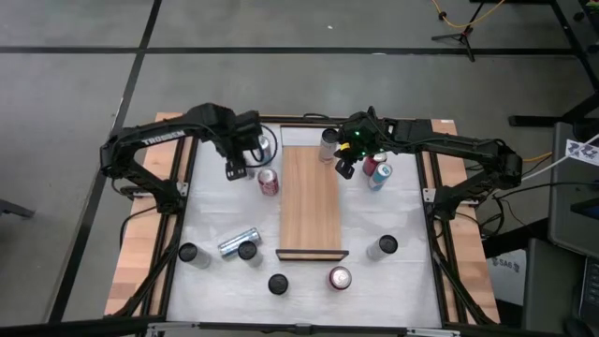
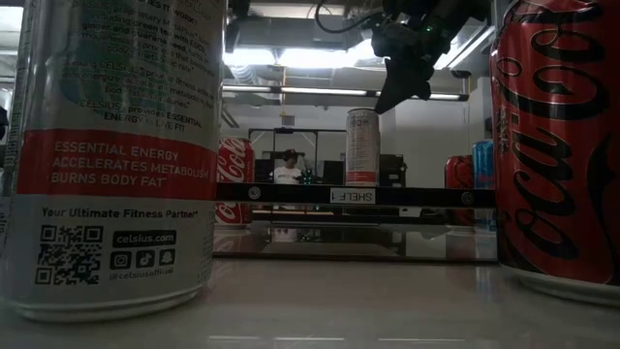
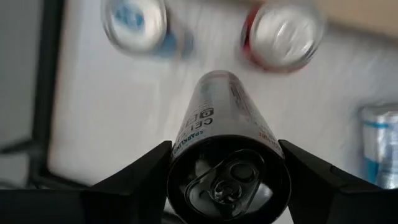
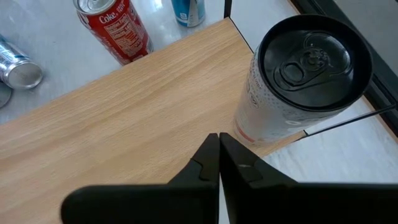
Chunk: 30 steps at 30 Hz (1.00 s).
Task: Place canned beverage on shelf
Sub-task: Put the white pink soda can on the shelf aligned with the other white pink soda can
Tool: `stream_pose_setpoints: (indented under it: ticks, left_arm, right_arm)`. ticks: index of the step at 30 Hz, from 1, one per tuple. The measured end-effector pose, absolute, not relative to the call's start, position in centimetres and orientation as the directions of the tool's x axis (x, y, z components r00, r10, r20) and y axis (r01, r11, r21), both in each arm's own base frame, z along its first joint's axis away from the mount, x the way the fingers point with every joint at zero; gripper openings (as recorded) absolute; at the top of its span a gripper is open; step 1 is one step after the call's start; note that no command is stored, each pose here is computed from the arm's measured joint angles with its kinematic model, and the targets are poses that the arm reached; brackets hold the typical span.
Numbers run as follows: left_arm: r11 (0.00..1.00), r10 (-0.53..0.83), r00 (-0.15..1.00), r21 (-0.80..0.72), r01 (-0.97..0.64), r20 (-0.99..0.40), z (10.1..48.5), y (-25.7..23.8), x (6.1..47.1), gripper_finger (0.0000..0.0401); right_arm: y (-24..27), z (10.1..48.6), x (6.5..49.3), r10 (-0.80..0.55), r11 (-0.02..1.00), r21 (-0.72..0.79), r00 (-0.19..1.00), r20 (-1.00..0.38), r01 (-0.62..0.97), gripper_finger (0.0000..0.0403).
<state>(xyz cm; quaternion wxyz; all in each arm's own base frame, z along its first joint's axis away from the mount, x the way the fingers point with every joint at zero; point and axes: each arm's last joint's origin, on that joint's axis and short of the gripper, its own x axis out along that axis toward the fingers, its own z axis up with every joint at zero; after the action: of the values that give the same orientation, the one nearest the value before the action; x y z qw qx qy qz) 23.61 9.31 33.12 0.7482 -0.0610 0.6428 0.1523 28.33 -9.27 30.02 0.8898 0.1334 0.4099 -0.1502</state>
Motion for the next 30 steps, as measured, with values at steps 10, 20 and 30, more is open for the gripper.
stream_pose_setpoints:
  ticks: [10, 20, 30]
  left_arm:
    - [0.946, 0.248, 0.205, 0.191, -0.262, -0.947, 37.7, 9.3, 23.2, 0.0236]
    - [0.945, 0.274, 0.249, 0.211, -0.251, -0.929, 38.8, 9.4, 23.3, 0.0236]
    - [0.958, 0.233, 0.157, 0.199, -0.204, -0.96, 36.2, 10.4, 26.0, 0.0236]
  right_arm:
    - [-9.3, 30.0, 28.3, -0.158, 0.919, 0.114, 0.619, -0.769, 0.377, 0.0001]
    - [-9.3, 30.0, 28.3, -0.158, 0.919, 0.114, 0.62, -0.768, 0.376, 0.0001]
    - [-9.3, 30.0, 28.4, -0.158, 0.919, 0.114, 0.621, -0.768, 0.376, 0.0001]
